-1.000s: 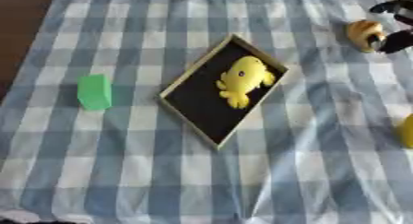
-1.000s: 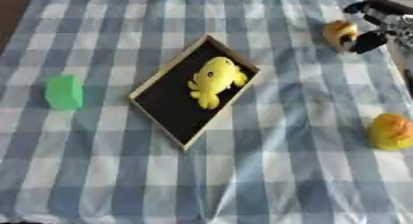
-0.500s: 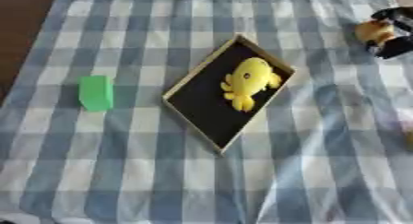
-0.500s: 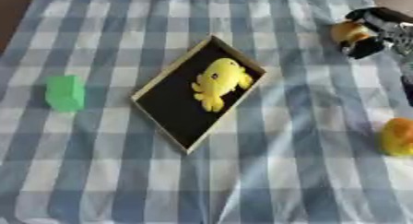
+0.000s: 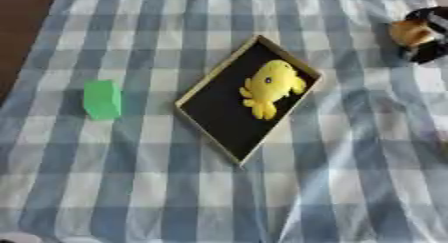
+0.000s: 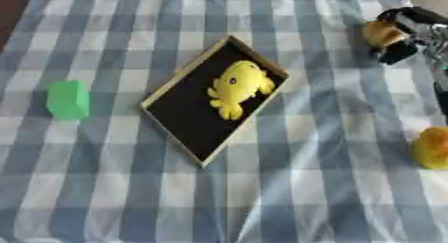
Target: Pick up objects on the table and place them in the box.
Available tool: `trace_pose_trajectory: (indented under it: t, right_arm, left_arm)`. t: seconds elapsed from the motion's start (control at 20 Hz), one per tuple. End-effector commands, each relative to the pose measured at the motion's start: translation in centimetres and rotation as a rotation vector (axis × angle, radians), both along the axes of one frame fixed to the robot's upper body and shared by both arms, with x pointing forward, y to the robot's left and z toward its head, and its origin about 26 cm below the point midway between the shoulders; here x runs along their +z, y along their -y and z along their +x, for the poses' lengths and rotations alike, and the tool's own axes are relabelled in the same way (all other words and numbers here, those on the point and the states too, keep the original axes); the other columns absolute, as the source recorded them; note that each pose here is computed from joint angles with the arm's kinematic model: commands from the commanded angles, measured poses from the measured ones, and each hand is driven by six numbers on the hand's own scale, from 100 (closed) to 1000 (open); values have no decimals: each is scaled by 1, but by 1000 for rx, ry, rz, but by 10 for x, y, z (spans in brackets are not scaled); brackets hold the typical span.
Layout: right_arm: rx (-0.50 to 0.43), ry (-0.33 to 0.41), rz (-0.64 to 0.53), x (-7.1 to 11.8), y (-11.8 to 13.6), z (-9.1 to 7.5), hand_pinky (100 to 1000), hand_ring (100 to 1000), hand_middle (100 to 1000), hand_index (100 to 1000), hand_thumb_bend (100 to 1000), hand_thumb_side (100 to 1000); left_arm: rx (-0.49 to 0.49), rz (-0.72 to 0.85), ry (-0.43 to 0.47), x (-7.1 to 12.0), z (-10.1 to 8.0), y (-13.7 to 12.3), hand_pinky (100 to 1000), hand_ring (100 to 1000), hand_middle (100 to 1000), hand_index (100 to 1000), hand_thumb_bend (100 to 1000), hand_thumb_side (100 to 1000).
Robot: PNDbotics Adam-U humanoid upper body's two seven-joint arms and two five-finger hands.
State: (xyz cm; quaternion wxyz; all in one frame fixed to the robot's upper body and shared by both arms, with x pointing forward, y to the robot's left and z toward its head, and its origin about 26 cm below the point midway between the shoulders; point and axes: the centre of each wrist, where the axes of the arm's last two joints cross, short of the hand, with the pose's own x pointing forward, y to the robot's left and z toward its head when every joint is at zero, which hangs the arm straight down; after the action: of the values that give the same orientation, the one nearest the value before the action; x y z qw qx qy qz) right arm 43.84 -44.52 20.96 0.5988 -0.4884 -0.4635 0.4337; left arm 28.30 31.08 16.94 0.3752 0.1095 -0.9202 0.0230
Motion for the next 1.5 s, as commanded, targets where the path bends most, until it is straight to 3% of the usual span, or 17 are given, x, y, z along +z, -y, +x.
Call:
trace_pose_trajectory:
  t: [0.05, 0.2, 0.4, 0.55, 0.95, 1.3, 1.5]
  right_arm:
    - [-56, 56, -36, 16, 13, -5, 925, 938, 811, 909, 222, 100]
    - [-76, 90, -46, 16, 14, -7, 919, 919, 787, 891, 233, 100]
    - [-71, 115, -32, 14, 17, -10, 902, 894, 756, 867, 129, 100]
    - [-55, 118, -14, 15, 18, -11, 892, 875, 735, 850, 100, 100]
    - [-4, 142, 8, 21, 13, -11, 881, 851, 705, 830, 100, 100]
    - [19, 232, -14, 35, 8, -15, 871, 809, 632, 775, 100, 100]
    - [80, 286, -62, 48, 1, -23, 869, 788, 609, 751, 100, 100]
  left_arm:
    - [-9, 24, 24, 9, -1, -1, 683, 808, 691, 810, 100, 722]
    - [-11, 26, 25, 9, -1, -1, 684, 809, 691, 810, 100, 723]
    - [-12, 27, 24, 9, -1, -1, 685, 810, 694, 811, 100, 723]
    - [-12, 27, 25, 9, -1, -1, 686, 810, 695, 811, 100, 724]
    - [-14, 32, 22, 9, -1, 0, 688, 812, 698, 813, 100, 723]
    - [-18, 34, 19, 9, -1, 0, 689, 812, 699, 813, 100, 721]
    - [-16, 36, 19, 9, -1, 0, 690, 812, 700, 814, 100, 720]
